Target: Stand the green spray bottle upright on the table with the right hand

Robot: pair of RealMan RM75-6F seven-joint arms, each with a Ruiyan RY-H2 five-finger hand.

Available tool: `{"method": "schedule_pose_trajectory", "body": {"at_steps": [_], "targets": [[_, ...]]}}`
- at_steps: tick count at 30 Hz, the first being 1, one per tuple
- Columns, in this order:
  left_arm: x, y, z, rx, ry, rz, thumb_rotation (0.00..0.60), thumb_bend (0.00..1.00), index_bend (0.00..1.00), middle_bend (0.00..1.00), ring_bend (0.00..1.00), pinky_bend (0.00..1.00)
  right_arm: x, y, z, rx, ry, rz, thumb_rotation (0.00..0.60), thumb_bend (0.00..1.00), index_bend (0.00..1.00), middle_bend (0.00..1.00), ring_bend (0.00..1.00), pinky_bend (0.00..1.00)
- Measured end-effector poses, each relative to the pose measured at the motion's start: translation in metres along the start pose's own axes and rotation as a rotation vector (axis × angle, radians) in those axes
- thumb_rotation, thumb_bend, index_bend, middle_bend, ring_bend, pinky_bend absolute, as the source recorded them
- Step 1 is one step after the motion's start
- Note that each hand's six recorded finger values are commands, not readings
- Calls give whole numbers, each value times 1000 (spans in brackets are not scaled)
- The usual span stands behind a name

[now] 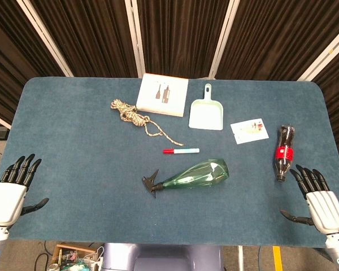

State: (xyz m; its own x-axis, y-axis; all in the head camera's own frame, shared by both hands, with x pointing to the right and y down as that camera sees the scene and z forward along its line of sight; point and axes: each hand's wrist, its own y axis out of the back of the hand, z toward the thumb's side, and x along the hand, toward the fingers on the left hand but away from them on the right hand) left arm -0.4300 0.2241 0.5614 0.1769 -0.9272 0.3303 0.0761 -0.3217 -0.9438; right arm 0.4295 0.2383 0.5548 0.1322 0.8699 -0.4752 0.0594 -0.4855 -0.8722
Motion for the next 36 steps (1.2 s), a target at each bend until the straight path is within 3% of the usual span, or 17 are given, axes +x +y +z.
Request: {"method": "schedule_pose_trajectory", "body": {"at_steps": [11, 17, 22, 30, 36], "targets": [[15, -11, 1, 11, -10, -36, 600, 56, 0, 0, 0, 174, -7, -7, 11, 28, 28, -5, 600, 186, 0, 0, 0, 0], [35, -13, -1, 14, -16, -18, 600, 56, 0, 0, 0, 174, -29, -14, 41, 34, 116, -54, 600, 186, 0, 0, 0, 0], [51, -18, 3, 20, -36, -5, 600, 56, 0, 0, 0, 175, -47, -18, 65, 110, 164, -69, 600, 186, 0, 0, 0, 0], [70, -24, 10, 34, -45, -5, 600, 56, 0, 0, 0, 174, -70, -41, 123, 233, 271, -35, 600, 187, 0, 0, 0, 0], [82, -29, 8, 38, -34, -28, 600, 56, 0, 0, 0, 174, -70, -61, 156, 304, 309, -3, 600, 186, 0, 0, 0, 0]]}}
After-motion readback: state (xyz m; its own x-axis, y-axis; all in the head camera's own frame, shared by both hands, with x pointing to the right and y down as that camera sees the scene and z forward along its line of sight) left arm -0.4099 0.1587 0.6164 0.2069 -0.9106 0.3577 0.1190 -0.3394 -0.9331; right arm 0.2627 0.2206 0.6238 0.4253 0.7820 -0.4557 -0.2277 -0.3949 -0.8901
